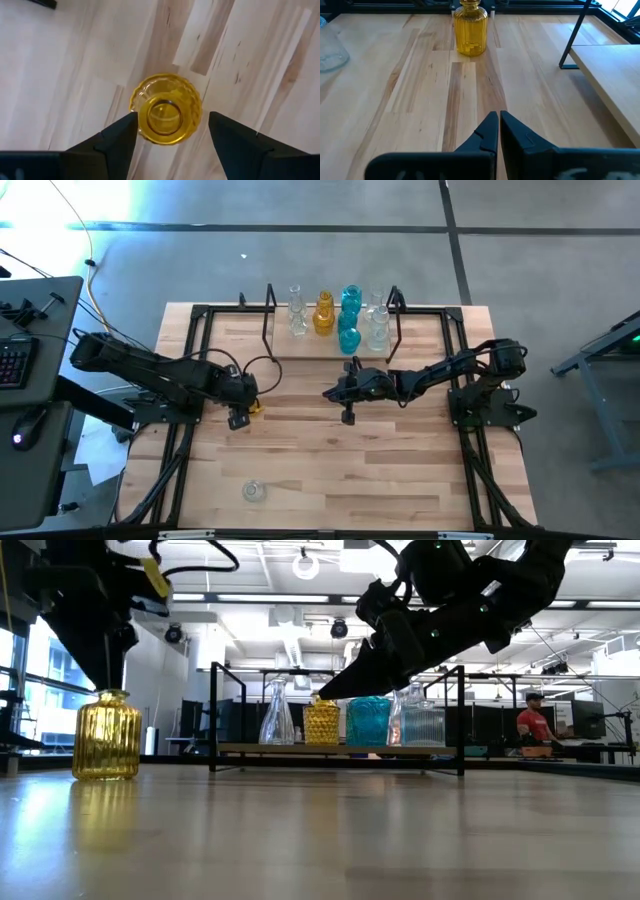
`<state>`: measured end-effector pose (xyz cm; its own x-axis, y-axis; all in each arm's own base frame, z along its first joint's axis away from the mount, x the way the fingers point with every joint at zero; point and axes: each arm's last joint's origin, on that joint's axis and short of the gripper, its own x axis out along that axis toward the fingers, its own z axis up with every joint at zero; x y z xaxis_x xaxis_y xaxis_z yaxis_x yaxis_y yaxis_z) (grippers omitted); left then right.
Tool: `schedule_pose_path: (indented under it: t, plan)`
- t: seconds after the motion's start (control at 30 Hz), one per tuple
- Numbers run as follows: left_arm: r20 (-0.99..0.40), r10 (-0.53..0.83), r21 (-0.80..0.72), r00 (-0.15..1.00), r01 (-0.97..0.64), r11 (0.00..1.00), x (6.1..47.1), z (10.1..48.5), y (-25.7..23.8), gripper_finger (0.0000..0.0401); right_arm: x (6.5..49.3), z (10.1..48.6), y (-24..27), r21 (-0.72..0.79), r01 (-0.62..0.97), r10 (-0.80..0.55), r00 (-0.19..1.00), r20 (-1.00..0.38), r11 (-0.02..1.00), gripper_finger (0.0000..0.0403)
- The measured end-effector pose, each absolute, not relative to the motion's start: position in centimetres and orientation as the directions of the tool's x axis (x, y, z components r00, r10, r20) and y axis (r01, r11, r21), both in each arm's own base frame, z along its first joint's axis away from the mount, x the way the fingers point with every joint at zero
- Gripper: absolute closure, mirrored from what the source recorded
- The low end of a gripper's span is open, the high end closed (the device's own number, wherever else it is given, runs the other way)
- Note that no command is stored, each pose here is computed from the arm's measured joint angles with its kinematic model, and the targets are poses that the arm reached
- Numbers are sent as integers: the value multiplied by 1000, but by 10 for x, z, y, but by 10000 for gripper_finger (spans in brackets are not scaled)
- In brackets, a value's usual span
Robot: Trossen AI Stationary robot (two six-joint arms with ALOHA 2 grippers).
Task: Sort vases onto shelf
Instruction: Put the yellow vase on the shelf aligned with the other yellow vase
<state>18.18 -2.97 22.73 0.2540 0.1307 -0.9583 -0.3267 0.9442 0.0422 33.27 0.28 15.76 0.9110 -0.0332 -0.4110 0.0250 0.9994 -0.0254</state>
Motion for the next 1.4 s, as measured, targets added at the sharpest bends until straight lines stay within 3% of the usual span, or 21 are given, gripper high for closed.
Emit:
schedule_pose_path:
  t: [0.27,0.57,0.77,1.0,1.23,1.4]
  plan:
    - [-968,158,88,195,-326,941,189,216,-31,174,333,158,3,-25,25,-33,911,-411,999,403]
    - [-965,157,82,210,-326,942,191,217,-31,258,333,158,3,-25,25,-33,911,-410,999,403]
    - [-959,144,61,243,-321,945,196,218,-27,258,333,157,3,-26,25,-34,907,-419,999,403]
    - [-927,152,25,344,-346,938,222,250,-2,258,323,170,3,-38,20,-35,886,-462,999,403]
    - [-894,194,91,403,-261,961,270,285,26,258,303,188,2,-59,45,-69,844,-531,997,403]
    - [-885,227,142,406,-228,963,304,297,52,258,286,195,6,-59,36,-61,863,-502,998,403]
